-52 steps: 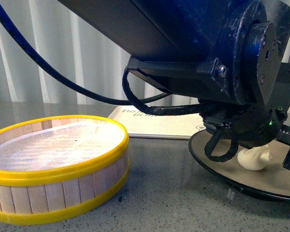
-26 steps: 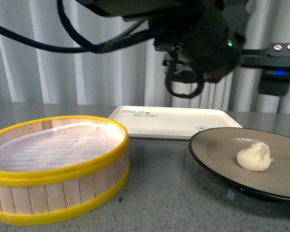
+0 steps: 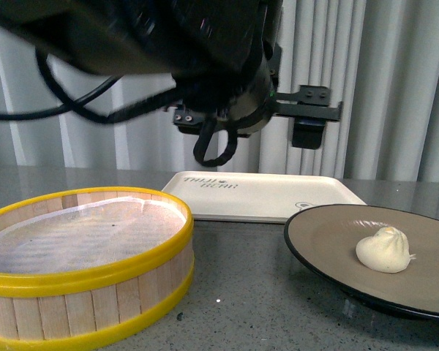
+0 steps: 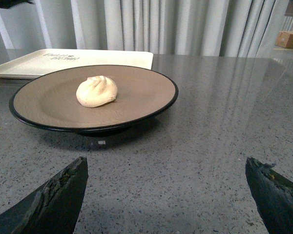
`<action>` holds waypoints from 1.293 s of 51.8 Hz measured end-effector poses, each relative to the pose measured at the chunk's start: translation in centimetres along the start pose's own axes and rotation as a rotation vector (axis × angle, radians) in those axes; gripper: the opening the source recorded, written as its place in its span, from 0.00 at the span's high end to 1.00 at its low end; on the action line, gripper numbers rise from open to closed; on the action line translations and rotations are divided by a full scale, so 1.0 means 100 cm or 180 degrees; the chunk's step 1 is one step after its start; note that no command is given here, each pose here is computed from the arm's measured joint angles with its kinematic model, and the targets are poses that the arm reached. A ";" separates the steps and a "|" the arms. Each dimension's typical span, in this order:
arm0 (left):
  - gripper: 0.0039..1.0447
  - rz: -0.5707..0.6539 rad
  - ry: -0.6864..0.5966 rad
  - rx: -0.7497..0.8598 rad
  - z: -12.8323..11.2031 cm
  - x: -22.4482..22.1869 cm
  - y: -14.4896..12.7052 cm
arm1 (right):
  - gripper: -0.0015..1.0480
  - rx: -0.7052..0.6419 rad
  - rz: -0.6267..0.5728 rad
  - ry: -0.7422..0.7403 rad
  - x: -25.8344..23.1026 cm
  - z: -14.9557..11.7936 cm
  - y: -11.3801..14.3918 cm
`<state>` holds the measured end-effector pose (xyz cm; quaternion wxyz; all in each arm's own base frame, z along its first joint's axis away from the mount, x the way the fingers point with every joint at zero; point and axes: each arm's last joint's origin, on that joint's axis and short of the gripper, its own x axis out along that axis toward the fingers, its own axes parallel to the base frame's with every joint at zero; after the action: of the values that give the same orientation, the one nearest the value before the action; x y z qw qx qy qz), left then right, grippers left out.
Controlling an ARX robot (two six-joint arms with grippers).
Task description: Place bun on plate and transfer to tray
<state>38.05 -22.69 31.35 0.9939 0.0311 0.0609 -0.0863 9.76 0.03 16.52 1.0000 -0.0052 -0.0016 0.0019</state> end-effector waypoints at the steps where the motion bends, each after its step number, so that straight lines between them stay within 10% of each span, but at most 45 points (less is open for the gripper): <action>1: 0.23 0.0132 -0.0103 -0.0050 -0.004 -0.005 0.005 | 0.08 0.0000 0.0000 0.0000 0.000 0.000 0.000; 25: 0.97 0.0475 -0.0354 -0.0204 -0.112 -0.135 0.125 | 0.08 0.0000 -0.0001 0.0000 0.000 0.000 0.000; 67: 0.96 0.0523 -0.0366 -0.0205 -0.174 -0.234 0.168 | 0.08 0.0000 -0.0001 0.0000 0.000 0.000 0.000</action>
<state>16.11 -1.03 17.93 1.0000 -0.0010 0.0037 -0.0042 9.76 0.02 16.52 1.0000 -0.0052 -0.0016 0.0017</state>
